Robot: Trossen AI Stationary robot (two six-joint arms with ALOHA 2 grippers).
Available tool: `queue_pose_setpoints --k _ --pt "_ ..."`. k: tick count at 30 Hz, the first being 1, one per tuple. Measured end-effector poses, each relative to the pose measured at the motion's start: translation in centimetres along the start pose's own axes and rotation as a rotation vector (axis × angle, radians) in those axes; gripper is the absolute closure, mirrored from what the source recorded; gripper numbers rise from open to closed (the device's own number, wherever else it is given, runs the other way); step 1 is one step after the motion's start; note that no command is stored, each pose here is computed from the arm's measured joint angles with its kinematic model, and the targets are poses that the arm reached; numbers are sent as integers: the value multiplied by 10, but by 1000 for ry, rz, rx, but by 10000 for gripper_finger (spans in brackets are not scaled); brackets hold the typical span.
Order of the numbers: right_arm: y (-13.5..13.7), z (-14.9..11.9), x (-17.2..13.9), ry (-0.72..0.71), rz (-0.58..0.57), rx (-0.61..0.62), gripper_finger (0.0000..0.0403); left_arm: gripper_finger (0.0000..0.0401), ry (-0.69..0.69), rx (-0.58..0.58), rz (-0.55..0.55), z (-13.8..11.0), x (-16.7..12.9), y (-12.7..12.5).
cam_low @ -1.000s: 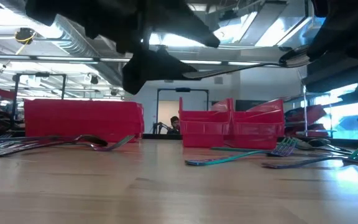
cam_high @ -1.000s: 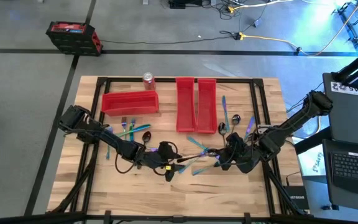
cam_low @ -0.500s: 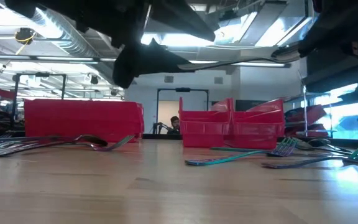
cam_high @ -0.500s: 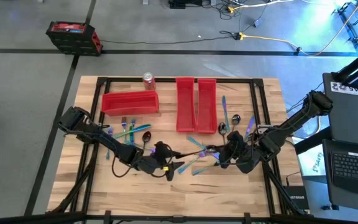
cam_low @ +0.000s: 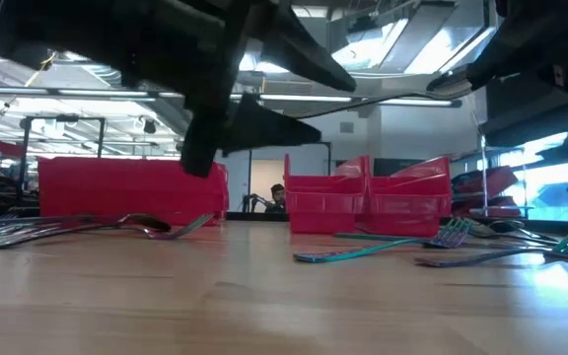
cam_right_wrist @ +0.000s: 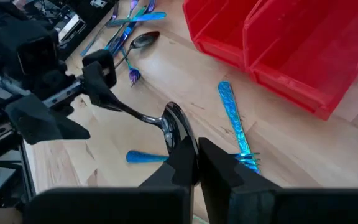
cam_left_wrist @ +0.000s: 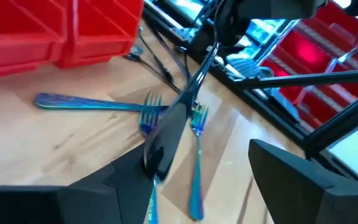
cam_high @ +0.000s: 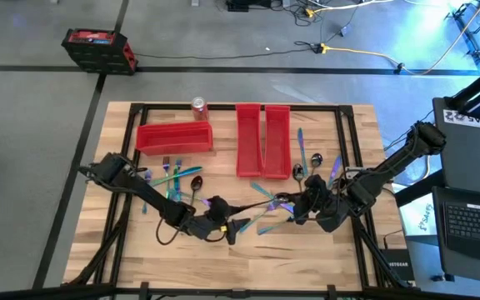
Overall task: Sort silverware
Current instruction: Put the black spoon into the middle red bin
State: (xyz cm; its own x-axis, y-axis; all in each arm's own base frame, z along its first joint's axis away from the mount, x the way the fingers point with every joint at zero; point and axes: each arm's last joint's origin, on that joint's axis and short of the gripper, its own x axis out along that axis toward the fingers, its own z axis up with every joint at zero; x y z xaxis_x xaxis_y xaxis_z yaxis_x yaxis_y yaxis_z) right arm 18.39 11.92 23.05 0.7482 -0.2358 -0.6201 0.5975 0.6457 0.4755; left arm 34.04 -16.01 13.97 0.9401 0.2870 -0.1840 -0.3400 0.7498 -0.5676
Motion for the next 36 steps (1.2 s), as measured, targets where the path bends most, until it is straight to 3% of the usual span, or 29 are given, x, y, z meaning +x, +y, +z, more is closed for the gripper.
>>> queue_pose_setpoints --k 24,36 --pt "2 -1 0 35 22 -17 403 163 -38 130 -66 0 0 -5" --pt "2 0 0 16 22 -38 403 163 -31 109 -70 2 3 -3"
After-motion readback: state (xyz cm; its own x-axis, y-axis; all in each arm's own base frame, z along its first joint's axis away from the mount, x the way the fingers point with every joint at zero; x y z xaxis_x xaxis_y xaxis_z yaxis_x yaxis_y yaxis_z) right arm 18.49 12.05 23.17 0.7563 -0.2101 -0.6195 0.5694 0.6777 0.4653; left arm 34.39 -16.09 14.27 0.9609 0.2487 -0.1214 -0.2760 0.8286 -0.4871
